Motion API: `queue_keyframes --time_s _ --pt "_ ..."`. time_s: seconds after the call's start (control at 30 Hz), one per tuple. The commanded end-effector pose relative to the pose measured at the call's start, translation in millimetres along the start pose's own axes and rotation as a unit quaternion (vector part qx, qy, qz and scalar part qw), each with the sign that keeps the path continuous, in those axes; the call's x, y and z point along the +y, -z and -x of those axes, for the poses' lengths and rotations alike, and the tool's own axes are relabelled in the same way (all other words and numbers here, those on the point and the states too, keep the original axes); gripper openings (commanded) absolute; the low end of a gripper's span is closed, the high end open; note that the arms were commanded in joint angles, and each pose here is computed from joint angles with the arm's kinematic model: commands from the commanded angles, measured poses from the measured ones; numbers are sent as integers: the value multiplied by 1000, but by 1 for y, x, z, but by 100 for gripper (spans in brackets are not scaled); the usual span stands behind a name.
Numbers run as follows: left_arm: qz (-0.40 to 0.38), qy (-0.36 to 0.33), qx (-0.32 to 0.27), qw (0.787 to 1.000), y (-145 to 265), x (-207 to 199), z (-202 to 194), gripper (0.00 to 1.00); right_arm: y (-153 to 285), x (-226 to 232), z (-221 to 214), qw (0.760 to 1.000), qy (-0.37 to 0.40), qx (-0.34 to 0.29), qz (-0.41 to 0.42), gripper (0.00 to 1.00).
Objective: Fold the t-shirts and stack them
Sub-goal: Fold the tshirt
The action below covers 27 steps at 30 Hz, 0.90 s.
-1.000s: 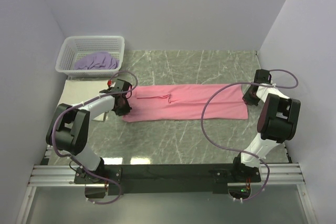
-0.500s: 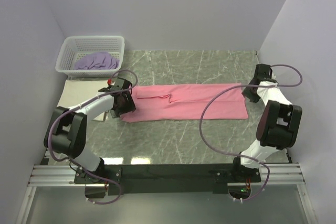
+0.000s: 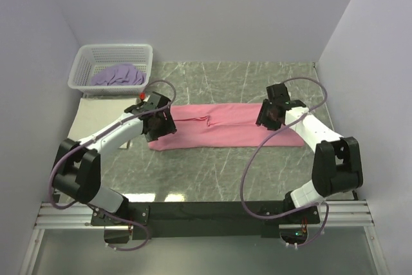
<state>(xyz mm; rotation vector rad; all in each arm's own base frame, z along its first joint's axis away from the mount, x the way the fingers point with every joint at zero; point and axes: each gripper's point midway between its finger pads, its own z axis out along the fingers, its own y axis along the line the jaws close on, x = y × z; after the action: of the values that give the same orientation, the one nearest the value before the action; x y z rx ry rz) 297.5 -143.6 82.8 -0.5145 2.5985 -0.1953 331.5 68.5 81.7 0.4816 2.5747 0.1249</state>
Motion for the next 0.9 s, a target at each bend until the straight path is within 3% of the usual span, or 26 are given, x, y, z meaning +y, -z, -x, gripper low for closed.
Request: queue_keyframes --time_s 0.0,0.5,0.63,0.87 --pt "-21 22 22 999 -11 -20 -4 73 -11 1 -16 999 13 31 -5 53" --pt "39 -7 50 998 -80 -28 0 69 -28 3 -90 986 76 149 -5 52" --pt "62 -23 48 997 -99 -30 13 70 -20 2 -117 978 101 182 3 52" --pt "82 -108 15 991 -121 -43 55 71 1 9 -157 964 142 223 30 52"
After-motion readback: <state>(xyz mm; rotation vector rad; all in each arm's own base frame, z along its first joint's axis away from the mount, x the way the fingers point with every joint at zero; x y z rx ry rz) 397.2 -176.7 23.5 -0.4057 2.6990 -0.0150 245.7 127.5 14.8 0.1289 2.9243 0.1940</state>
